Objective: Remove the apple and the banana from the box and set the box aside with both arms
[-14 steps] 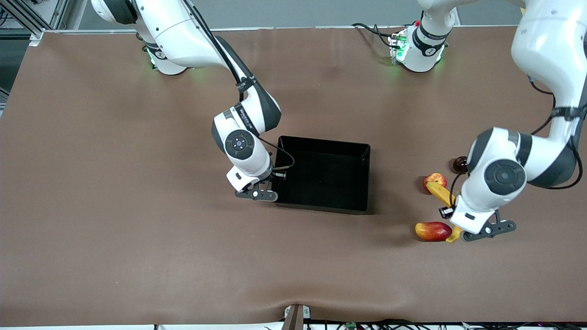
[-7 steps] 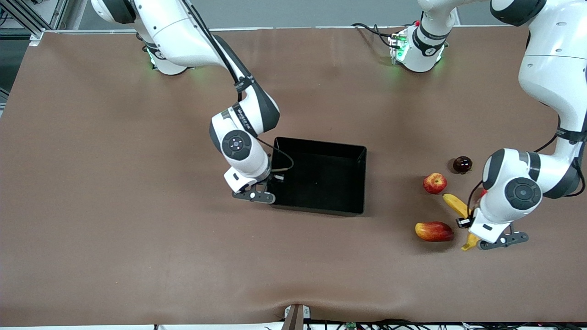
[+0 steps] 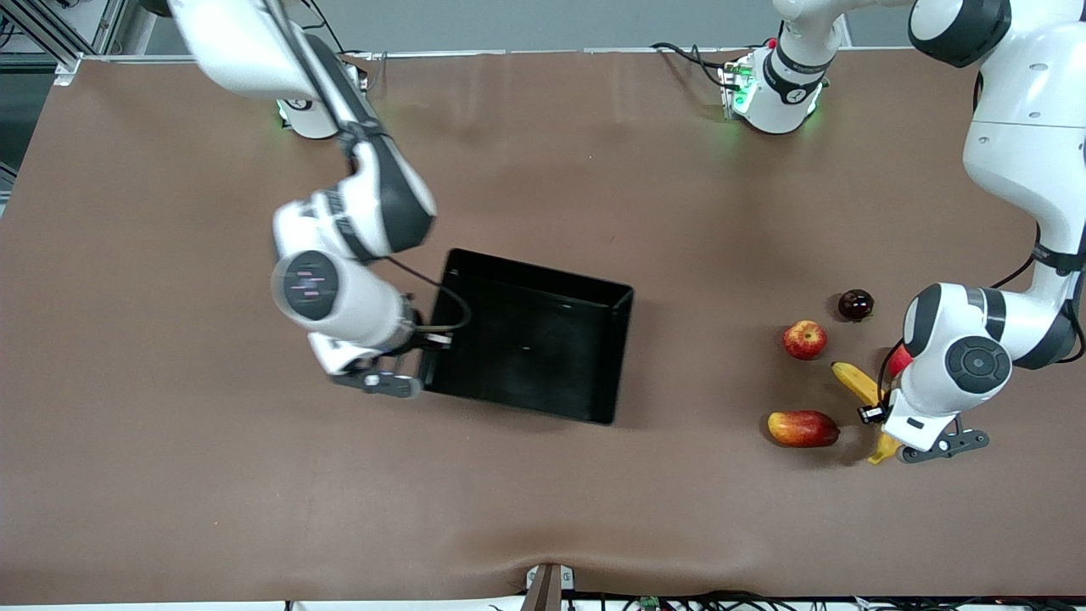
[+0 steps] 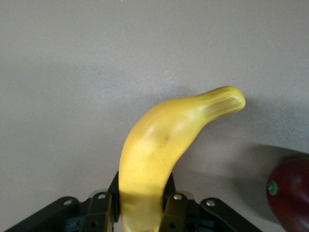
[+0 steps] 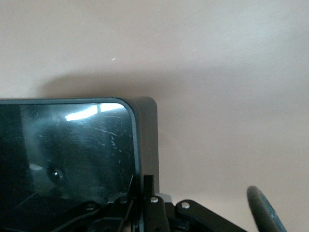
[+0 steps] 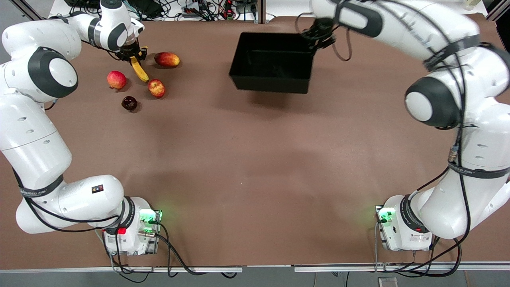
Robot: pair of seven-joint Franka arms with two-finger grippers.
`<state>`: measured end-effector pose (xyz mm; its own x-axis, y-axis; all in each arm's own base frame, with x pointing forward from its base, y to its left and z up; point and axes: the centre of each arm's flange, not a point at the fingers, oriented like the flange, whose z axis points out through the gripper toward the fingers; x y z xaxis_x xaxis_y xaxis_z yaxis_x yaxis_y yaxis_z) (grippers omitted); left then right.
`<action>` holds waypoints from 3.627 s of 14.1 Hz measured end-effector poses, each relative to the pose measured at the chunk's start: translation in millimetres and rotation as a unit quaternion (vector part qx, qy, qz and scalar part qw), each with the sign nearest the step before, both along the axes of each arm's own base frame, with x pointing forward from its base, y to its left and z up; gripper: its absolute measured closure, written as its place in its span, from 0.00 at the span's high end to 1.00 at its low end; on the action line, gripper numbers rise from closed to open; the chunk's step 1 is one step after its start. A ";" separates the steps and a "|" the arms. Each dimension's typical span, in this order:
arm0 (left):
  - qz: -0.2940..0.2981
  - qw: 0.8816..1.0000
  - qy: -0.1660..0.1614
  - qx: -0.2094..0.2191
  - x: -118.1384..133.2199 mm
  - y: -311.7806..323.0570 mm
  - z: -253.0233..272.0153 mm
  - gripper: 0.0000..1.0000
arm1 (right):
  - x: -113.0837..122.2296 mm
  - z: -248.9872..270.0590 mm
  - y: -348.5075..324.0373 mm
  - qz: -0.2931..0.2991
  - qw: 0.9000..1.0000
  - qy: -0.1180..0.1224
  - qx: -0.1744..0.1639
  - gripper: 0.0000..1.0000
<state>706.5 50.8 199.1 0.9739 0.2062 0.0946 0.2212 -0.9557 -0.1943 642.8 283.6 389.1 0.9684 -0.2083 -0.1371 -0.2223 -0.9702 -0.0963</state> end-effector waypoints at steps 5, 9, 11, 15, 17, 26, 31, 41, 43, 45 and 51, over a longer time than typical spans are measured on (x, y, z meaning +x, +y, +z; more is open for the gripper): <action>0.014 0.999 -0.048 -0.001 18.1 6.3 55.5 0.81 | 11.4 42.2 -108.9 0.017 1.000 -0.005 0.011 0.06; 0.044 0.993 -0.112 0.000 14.3 17.7 207.4 1.00 | 5.9 31.2 -238.6 0.031 0.999 0.009 0.007 0.06; 0.041 0.992 -0.115 0.012 -6.8 1.0 283.1 1.00 | 0.1 19.1 -279.0 0.035 0.999 0.018 0.002 0.06; 0.049 0.993 -0.103 -0.020 -57.2 -42.2 379.5 1.00 | -20.7 -37.9 -379.1 0.053 0.999 0.000 -0.001 0.06; 0.051 0.995 -0.083 -0.024 -75.4 -46.7 397.2 1.00 | -43.9 -75.4 -439.7 0.069 0.998 -0.014 0.000 0.06; -0.035 0.994 0.009 -0.107 -149.7 -25.3 444.7 1.00 | -68.9 -142.3 -499.3 0.064 0.997 -0.010 0.033 0.06; -0.039 0.992 0.014 -0.122 -167.4 -48.6 448.7 1.00 | -71.5 -148.1 -500.1 0.070 0.997 -0.003 0.043 0.22; -0.054 0.991 -0.005 -0.120 -162.4 -63.6 448.6 1.00 | -1.4 40.8 -521.1 0.171 0.984 -0.027 -0.046 1.00; -0.052 0.991 -0.002 -0.121 -161.6 -62.5 444.0 1.00 | 4.0 70.5 -504.5 0.187 0.980 -0.029 -0.053 1.00; -0.051 0.991 -0.006 -0.121 -159.7 -61.8 441.8 1.00 | 2.4 77.1 -498.9 0.192 0.980 -0.023 -0.050 1.00; -0.054 0.991 -0.010 -0.120 -158.9 -68.9 442.4 1.00 | 3.3 90.8 -482.1 0.243 0.969 -0.010 -0.051 1.00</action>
<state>547.7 -18.1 641.6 0.9901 0.1191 0.0747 0.1159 -0.9922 0.0458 646.1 -198.5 479.9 0.9579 0.2610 -0.1196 0.2635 -0.9646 0.0056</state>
